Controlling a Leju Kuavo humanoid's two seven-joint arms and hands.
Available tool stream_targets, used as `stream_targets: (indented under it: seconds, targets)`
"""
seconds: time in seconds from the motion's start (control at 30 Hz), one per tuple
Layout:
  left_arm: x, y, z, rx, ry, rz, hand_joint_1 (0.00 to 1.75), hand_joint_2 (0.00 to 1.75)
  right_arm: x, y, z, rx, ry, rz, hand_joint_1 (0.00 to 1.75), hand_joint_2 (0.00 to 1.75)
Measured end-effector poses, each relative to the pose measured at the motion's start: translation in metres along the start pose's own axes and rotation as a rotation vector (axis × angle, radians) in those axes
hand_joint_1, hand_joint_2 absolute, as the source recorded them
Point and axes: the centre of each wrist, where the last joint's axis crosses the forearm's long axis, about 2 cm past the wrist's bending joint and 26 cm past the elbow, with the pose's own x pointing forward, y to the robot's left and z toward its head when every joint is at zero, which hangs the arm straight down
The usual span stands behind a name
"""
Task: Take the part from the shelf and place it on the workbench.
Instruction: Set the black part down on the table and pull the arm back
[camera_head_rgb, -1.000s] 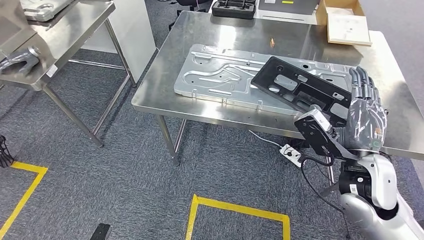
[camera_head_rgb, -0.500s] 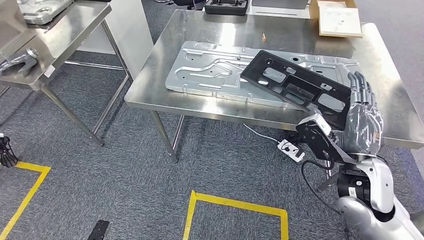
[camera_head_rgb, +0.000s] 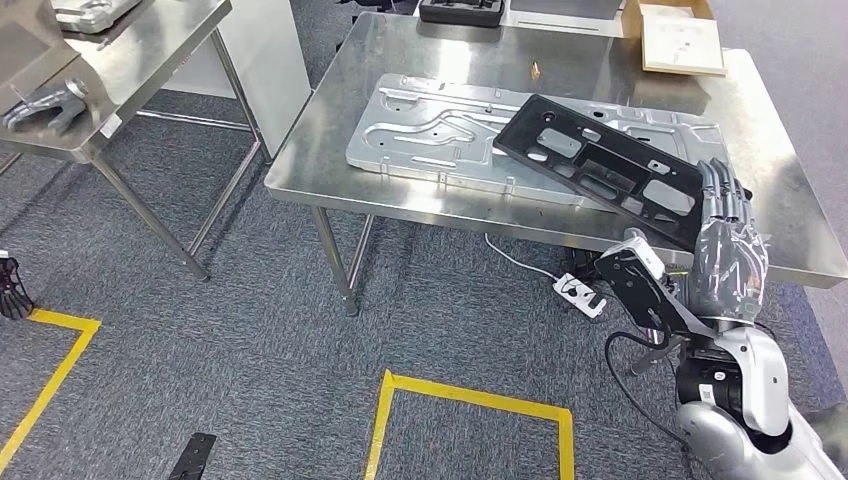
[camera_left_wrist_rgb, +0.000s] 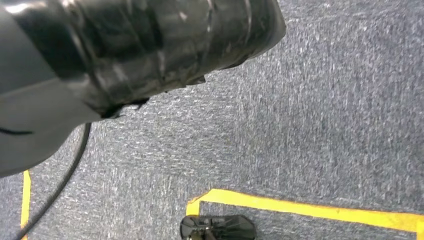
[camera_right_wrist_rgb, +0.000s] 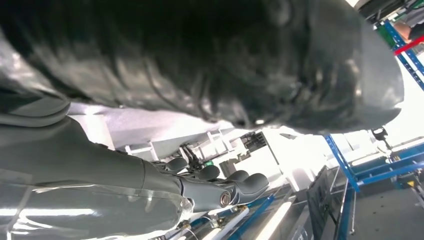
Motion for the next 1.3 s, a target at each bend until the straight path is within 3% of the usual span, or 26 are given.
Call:
stream_targets:
  seconds: [0.2, 0.53, 1.3]
  targets:
    - [-0.002, -0.002, 0.001, -0.004, 0.004, 0.002, 0.00, 0.00, 0.000, -0.001, -0.002, 0.007, 0.001, 0.001, 0.00, 0.00]
    - [-0.019, -0.023, 0.011, -0.052, 0.045, 0.017, 0.00, 0.00, 0.008, -0.007, -0.016, 0.002, -0.022, 0.021, 0.00, 0.00]
    - [-0.017, -0.032, 0.012, -0.074, 0.032, 0.012, 0.00, 0.00, 0.013, -0.010, -0.024, -0.023, -0.022, -0.096, 0.00, 0.00]
